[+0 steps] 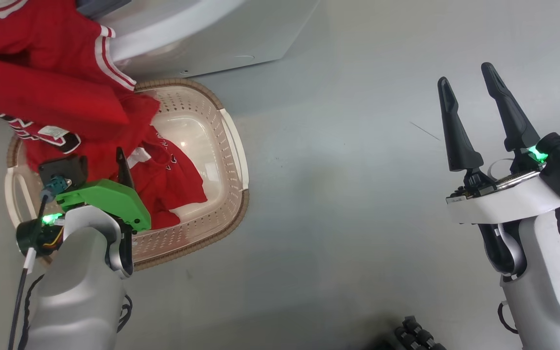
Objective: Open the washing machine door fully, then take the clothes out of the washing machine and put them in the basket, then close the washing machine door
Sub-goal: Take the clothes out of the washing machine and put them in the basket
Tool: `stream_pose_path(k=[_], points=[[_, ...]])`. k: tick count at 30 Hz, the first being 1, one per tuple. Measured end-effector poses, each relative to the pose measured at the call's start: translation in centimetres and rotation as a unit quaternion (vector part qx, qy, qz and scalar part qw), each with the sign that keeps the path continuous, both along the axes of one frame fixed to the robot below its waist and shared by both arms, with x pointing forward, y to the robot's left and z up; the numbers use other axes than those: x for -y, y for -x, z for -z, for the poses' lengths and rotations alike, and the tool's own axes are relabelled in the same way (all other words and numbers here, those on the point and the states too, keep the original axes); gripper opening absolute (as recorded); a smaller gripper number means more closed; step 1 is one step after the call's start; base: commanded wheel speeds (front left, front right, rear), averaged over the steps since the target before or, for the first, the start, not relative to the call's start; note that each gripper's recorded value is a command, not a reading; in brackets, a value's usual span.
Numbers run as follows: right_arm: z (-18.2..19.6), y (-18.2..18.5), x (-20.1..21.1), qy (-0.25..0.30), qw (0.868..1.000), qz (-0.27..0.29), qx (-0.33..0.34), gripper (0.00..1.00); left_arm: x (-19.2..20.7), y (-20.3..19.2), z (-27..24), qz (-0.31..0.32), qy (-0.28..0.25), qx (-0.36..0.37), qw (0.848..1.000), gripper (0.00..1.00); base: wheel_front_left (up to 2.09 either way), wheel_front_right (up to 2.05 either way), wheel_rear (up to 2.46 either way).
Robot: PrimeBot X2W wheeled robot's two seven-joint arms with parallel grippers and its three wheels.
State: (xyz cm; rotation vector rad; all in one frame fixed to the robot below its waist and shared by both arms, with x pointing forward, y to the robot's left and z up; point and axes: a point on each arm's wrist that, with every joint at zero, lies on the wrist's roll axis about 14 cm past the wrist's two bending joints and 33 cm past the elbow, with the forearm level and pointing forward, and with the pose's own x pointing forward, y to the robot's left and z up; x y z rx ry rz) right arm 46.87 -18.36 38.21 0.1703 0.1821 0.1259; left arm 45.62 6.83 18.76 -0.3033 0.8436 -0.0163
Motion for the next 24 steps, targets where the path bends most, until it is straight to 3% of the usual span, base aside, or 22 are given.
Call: stream_pose_path(k=[13,19,24], points=[[-2.2,0.1,-0.3,0.0,1.0,-0.004,0.023,1.0,-0.8,-1.8,-4.9,-0.022,0.012,0.069,0.997,1.0,0.0,0.0,0.0],[-2.8,0.5,-0.3,0.002,1.0,-0.006,0.027,1.0,-1.8,-5.1,-10.5,-0.035,0.016,0.164,0.986,1.0,0.0,0.0,0.0],[-3.3,0.8,-1.0,0.001,0.999,-0.013,0.033,1.0,-2.7,-4.9,-13.3,-0.034,0.006,0.205,0.978,1.0,0.0,0.0,0.0]])
